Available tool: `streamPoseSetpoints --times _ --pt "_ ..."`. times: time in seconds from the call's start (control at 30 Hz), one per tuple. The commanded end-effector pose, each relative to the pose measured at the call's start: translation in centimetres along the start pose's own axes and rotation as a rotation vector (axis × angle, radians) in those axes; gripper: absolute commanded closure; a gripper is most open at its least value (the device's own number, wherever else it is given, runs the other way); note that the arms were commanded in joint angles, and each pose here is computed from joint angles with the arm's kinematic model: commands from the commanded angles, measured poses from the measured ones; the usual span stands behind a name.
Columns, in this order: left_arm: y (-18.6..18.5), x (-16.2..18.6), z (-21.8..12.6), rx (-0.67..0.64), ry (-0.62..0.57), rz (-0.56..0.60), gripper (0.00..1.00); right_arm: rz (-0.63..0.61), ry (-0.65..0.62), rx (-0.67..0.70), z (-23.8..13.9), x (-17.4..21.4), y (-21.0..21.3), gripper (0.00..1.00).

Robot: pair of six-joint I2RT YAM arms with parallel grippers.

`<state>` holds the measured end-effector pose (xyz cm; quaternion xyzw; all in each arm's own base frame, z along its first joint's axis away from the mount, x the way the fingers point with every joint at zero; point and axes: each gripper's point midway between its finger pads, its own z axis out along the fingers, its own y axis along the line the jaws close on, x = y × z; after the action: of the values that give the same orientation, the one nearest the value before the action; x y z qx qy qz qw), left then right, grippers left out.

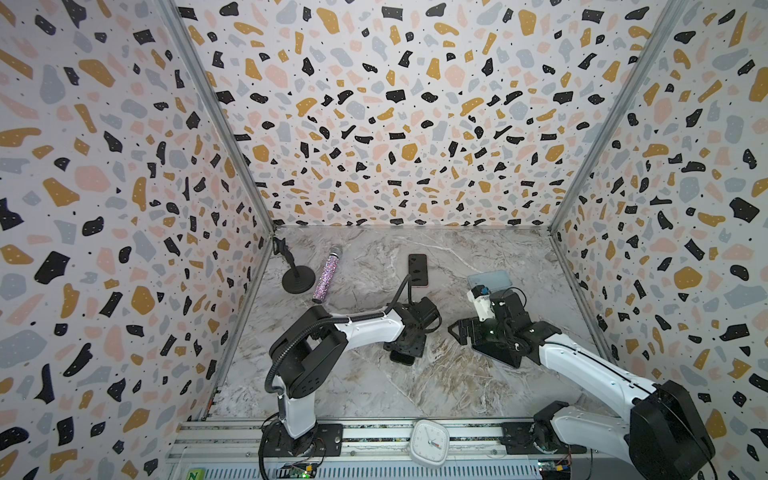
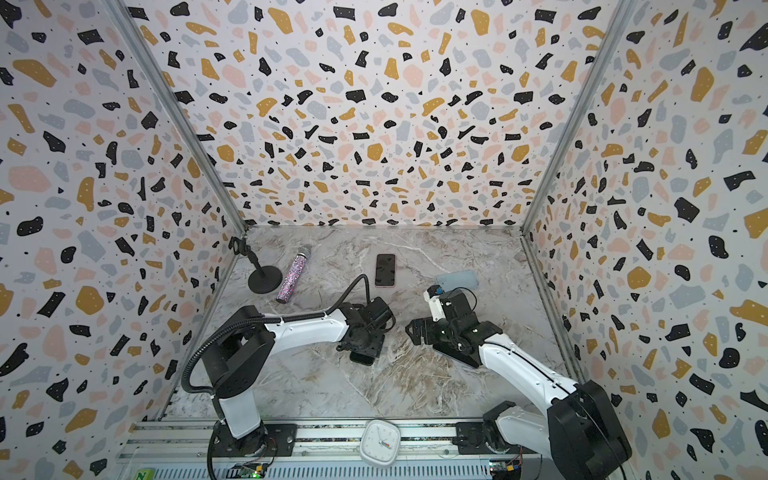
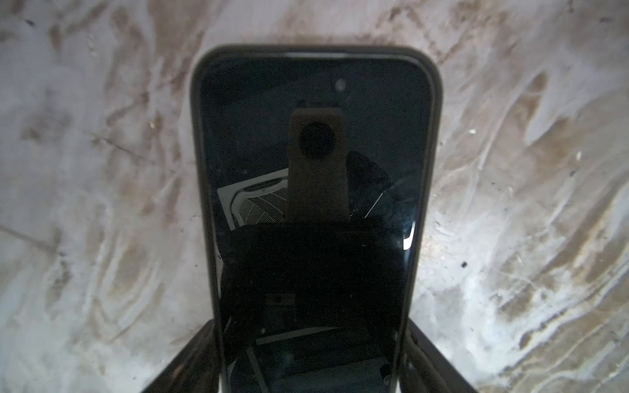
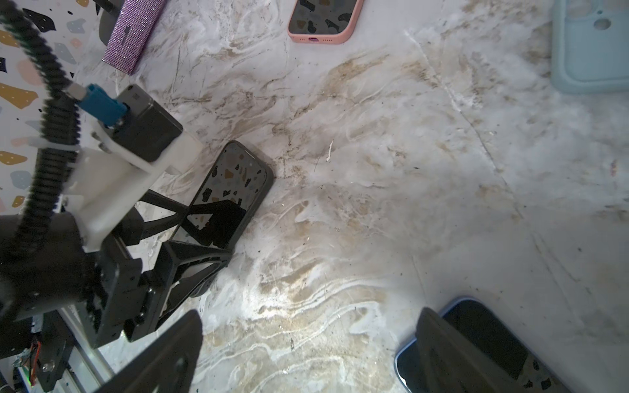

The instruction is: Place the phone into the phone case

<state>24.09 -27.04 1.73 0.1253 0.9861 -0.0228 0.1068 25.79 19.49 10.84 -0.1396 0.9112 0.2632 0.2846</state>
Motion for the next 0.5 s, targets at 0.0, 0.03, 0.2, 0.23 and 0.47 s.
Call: streamPoseSetpoints --times 0.0,0.03,0.2,0.23,0.47 --pt "-0.1 -1.0 0.3 -0.015 -0.026 -0.023 0.44 -0.021 -0.023 -0.018 -0.4 -0.4 0.2 0.01" --pt "-0.1 -1.2 0.1 -0.017 -0.033 -0.025 0.46 -0.019 -0.02 -0.02 -0.4 -0.4 0.1 0.01" --pt "0.3 -2.6 -0.9 -0.033 -0.066 -0.018 0.54 -0.035 -0.024 -0.051 -0.5 -0.4 0.5 0.01" --pt "0.6 -2.9 -1.1 -0.043 -0.071 -0.019 0.55 -0.036 -0.024 -0.052 -0.5 -0.3 0.5 0.01" --pt "3.2 -6.3 -2.7 -0.058 -0.127 -0.065 0.59 -0.013 0.017 -0.061 0.2 0.3 0.3 0.01"
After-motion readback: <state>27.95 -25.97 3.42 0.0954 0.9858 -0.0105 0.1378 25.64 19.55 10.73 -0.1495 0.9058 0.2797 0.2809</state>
